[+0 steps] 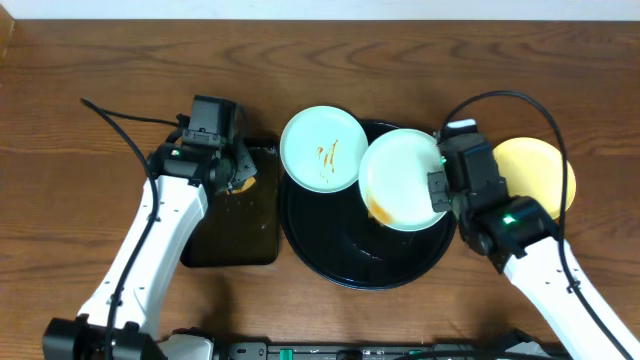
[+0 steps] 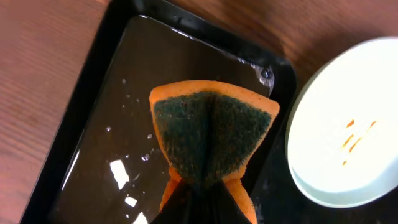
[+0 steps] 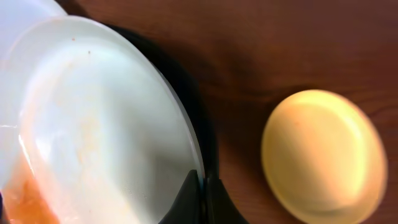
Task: Clean dirty plates on tray and stack at the side
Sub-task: 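Set sponge in rectangular tray with left, lift green plate with right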
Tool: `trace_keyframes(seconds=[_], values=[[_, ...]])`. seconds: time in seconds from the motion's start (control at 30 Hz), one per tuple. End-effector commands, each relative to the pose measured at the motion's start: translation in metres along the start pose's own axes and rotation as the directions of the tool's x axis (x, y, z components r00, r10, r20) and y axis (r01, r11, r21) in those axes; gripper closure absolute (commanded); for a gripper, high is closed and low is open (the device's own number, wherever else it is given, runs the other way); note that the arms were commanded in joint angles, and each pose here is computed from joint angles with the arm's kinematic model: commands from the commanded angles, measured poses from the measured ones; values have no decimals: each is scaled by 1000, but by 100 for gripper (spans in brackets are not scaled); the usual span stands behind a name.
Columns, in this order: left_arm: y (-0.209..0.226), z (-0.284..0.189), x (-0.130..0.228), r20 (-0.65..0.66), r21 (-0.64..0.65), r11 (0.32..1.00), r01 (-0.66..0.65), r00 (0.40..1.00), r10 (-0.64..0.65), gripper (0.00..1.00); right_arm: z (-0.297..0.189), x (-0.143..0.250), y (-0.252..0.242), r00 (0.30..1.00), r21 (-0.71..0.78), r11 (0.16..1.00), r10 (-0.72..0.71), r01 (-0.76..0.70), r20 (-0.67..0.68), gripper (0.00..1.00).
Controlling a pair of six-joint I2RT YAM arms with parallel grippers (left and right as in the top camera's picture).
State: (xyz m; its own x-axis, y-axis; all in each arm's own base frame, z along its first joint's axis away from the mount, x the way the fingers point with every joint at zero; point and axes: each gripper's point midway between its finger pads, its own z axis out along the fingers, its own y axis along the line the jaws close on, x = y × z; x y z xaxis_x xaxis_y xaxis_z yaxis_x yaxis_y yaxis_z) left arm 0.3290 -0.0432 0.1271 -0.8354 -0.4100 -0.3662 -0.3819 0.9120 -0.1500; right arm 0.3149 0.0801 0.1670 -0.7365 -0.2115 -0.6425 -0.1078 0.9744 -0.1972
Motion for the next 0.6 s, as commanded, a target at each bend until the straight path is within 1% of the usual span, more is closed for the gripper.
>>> trace_keyframes(seconds=[0.0, 0.1, 0.2, 0.37, 0.5, 0.57], values=[[-1, 14, 12, -70, 13, 994, -110, 991, 111, 93, -10, -14, -29, 997, 194, 980, -51, 40, 51, 99], [2, 26, 18, -112, -4, 986, -169, 979, 167, 93, -13, -20, -27, 990, 216, 970, -125, 109, 66, 99], [5, 38, 24, -155, -22, 985, -173, 974, 167, 93, -19, -29, -23, 977, 265, 952, -188, 157, 96, 99], [8, 50, 30, -194, -39, 983, -177, 967, 166, 93, -35, -41, -8, 929, 341, 894, -349, 292, 120, 99], [8, 50, 30, -193, -39, 984, -177, 967, 166, 93, -44, -46, -25, 931, 449, 854, -347, 264, 114, 99], [8, 50, 30, -193, -39, 983, -177, 967, 166, 92, -43, -48, -31, 943, 458, 862, -305, 215, 132, 99]])
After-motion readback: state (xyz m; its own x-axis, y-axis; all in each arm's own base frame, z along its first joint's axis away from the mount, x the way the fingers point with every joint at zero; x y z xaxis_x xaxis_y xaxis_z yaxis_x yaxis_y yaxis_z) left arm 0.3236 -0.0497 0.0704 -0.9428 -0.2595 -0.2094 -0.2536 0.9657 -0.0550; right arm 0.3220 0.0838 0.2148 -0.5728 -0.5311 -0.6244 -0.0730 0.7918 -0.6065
